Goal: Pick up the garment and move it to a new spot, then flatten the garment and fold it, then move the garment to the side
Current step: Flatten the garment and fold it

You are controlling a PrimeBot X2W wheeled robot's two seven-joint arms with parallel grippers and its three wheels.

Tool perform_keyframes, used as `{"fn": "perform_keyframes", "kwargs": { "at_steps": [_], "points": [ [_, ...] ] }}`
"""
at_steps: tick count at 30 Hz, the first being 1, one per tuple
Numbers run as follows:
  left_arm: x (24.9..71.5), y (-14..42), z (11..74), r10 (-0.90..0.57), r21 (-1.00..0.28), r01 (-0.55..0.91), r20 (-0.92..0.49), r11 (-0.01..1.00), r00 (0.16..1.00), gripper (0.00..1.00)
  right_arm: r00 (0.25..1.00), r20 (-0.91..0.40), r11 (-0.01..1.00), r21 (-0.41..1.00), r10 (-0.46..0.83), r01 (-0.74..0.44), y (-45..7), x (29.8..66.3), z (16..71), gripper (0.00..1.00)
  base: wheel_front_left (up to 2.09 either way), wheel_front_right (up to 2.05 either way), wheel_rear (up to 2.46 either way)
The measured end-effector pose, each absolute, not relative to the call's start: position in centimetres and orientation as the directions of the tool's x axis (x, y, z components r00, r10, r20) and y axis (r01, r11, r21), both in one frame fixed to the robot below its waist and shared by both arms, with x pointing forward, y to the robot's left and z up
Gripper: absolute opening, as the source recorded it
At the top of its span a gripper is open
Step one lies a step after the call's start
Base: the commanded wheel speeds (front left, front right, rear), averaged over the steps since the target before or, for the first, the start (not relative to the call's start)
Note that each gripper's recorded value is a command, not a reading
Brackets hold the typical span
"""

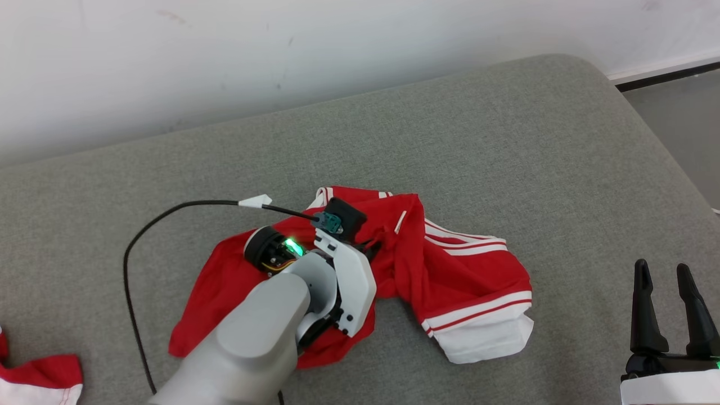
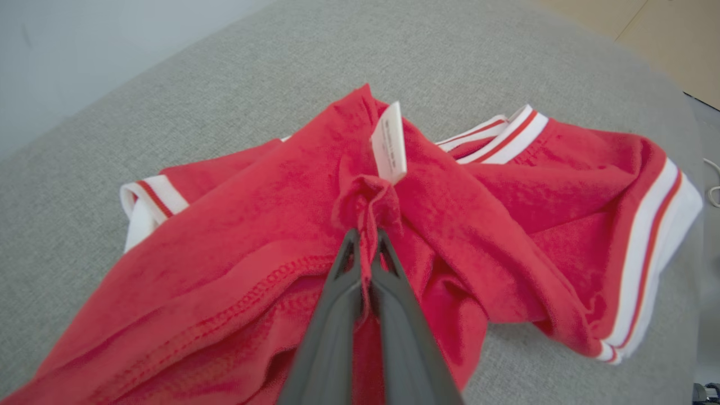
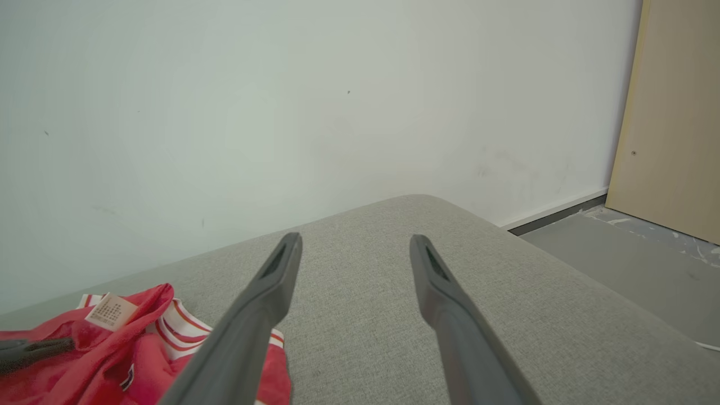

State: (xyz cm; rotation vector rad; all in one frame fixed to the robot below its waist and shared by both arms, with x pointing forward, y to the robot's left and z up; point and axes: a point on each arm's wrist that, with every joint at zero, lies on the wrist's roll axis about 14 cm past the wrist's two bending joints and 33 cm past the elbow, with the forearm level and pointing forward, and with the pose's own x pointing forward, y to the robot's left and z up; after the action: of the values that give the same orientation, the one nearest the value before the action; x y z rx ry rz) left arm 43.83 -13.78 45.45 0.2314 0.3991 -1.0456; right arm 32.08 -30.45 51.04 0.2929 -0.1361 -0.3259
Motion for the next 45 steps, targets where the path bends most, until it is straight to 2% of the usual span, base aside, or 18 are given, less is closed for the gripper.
{"fn": "perform_keyframes", "kwargs": {
  "at_steps": [5, 14, 19, 25, 32, 36, 42, 43, 44, 45],
  "points": [
    [43.9, -14.1, 46.3, -0.805, 0.001, 0.876, -0.391, 0.483, 0.445, 0.0, 0.939, 0.087, 0.906, 0.306, -0.332, 0.292, -30.5, 32.2, 51.1, 1.0, 0.0, 0.0, 0.0],
    [44.5, -13.5, 52.3, -0.836, -0.009, 0.851, -0.193, 0.525, 0.514, 0.0, 0.957, 0.107, 0.925, 0.305, -0.269, 0.226, -29.0, 33.3, 51.6, 1.0, 0.0, 0.0, 0.0],
    [45.0, -10.5, 55.7, -0.81, -0.081, 0.807, -0.082, 0.586, 0.58, 0.0, 0.972, 0.107, 0.939, 0.299, -0.209, 0.169, -27.6, 34.3, 51.4, 1.0, 0.0, 0.0, 0.0],
    [44.5, -4.4, 57.8, -0.756, -0.058, 0.755, -0.006, 0.654, 0.655, 0.0, 0.985, 0.123, 0.95, 0.301, -0.12, 0.078, -25.0, 36.2, 51.8, 1.0, 0.0, 0.0, 0.0],
    [40.2, 1.0, 54.8, -0.702, -0.079, 0.699, -0.037, 0.711, 0.711, 0.0, 0.992, 0.114, 0.953, 0.302, -0.055, 0.018, -23.0, 37.4, 51.4, 1.0, 0.0, 0.0, 0.0],
    [37.2, 2.4, 51.4, -0.689, -0.129, 0.677, -0.118, 0.725, 0.715, 0.0, 0.994, 0.109, 0.953, 0.304, -0.031, -0.004, -22.1, 37.8, 51.2, 1.0, 0.0, 0.0, 0.0],
    [35.5, 4.2, 48.2, -0.637, -0.163, 0.616, -0.177, 0.771, 0.75, 0.0, 0.995, 0.1, 0.953, 0.301, -0.013, -0.018, -21.6, 38.2, 50.9, 1.0, 0.0, 0.0, 0.0],
    [35.4, 4.4, 47.7, -0.63, -0.163, 0.609, -0.187, 0.776, 0.754, 0.15, 0.995, 0.099, 0.954, 0.3, -0.011, -0.019, -21.5, 38.2, 50.9, 1.0, 0.0, 0.0, 0.0],
    [35.2, 4.7, 47.2, -0.624, -0.164, 0.602, -0.196, 0.782, 0.757, 0.45, 0.995, 0.099, 0.954, 0.298, -0.01, -0.02, -21.5, 38.2, 50.9, 1.0, 0.0, 0.0, 0.0],
    [35.1, 5.0, 46.8, -0.616, -0.173, 0.591, -0.205, 0.787, 0.76, 1.0, 0.995, 0.099, 0.955, 0.295, -0.008, -0.021, -21.6, 38.2, 50.9, 1.0, 0.0, 0.0, 0.0]
  ]
}}
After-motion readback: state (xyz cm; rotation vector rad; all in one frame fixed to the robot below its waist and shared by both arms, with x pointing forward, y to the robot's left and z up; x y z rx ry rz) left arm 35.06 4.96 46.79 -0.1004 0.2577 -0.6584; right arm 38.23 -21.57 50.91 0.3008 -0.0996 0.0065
